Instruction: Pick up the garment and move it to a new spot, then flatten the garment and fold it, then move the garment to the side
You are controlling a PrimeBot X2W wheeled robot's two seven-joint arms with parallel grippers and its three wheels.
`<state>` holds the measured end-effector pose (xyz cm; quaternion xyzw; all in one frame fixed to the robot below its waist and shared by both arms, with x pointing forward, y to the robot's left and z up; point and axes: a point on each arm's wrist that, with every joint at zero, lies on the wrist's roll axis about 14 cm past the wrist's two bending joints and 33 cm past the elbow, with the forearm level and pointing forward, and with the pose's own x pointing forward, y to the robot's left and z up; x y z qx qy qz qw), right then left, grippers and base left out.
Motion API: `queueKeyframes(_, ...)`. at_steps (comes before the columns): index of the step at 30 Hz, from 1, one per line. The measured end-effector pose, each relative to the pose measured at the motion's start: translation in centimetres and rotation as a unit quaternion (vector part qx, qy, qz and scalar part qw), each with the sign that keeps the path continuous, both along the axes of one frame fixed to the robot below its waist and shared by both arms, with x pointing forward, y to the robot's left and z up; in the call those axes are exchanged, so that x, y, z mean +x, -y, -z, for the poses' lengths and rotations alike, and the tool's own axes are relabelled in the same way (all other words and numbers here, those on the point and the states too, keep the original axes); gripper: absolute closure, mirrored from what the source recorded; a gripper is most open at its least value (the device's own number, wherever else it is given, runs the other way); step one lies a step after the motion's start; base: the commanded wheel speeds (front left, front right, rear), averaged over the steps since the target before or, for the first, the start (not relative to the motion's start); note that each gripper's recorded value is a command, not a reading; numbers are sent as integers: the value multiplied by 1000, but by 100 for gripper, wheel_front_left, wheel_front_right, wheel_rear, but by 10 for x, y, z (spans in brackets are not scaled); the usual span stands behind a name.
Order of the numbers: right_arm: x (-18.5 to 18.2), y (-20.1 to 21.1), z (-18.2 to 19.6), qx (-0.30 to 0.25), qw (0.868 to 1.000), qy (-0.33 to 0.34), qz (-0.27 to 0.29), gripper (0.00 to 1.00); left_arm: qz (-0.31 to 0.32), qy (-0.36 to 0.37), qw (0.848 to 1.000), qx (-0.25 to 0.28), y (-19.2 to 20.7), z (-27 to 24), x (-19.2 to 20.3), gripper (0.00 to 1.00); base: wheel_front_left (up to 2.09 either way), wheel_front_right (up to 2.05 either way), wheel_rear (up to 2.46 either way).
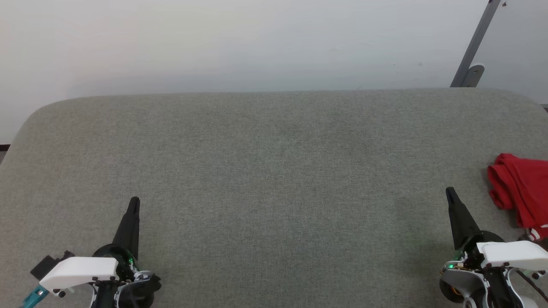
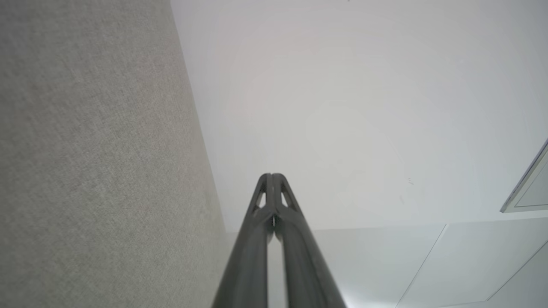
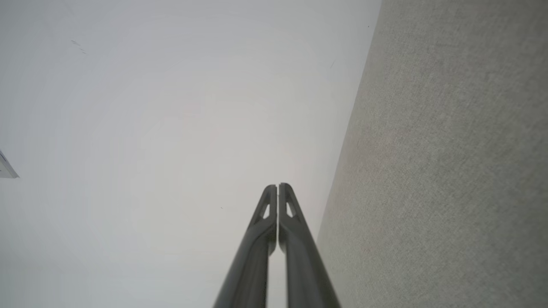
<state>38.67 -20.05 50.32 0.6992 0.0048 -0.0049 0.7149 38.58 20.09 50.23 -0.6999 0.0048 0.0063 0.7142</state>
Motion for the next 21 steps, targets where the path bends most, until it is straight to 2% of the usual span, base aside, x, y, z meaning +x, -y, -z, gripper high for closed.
queueKeyframes(21, 2, 0, -3, 12, 1000, 4, 0, 100, 2, 3, 1000, -11, 1, -2, 2, 100, 0, 0, 0)
